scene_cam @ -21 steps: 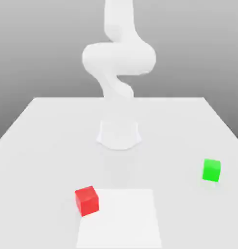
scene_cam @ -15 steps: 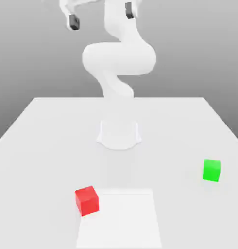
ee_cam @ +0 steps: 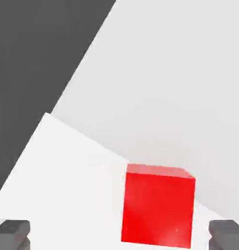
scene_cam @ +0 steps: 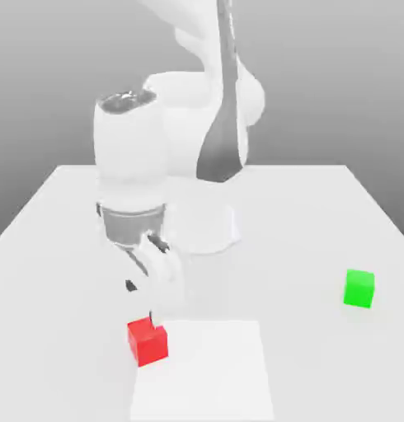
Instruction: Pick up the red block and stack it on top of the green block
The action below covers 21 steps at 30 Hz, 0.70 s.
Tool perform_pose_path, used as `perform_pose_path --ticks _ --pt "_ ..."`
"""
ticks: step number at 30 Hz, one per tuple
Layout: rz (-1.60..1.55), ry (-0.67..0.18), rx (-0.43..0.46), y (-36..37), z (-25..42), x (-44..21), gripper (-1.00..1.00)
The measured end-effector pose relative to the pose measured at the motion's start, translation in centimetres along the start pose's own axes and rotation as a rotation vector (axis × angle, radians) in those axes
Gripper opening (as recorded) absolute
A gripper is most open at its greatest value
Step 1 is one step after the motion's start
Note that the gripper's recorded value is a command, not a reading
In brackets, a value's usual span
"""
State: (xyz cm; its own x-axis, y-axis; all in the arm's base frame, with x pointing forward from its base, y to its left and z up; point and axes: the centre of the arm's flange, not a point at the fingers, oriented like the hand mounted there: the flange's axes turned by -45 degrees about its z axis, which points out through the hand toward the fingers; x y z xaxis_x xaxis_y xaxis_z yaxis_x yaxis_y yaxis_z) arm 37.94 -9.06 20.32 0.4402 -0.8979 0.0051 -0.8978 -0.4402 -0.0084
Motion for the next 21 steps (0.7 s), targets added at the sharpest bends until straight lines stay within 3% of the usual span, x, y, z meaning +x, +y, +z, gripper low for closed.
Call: perform_pose_path --ticks 6,7,14,21 --pt "0.001 -0.003 -0.007 0.1 5.2 -0.4 0.00" --pt "0.002 -0.004 -0.008 0.2 5.7 -0.4 -1.00" --pt "0.002 -0.002 -0.007 0.1 5.7 -0.4 -1.00" --pt "0.002 -0.002 -0.006 0.0 0.4 -0.3 -1.00"
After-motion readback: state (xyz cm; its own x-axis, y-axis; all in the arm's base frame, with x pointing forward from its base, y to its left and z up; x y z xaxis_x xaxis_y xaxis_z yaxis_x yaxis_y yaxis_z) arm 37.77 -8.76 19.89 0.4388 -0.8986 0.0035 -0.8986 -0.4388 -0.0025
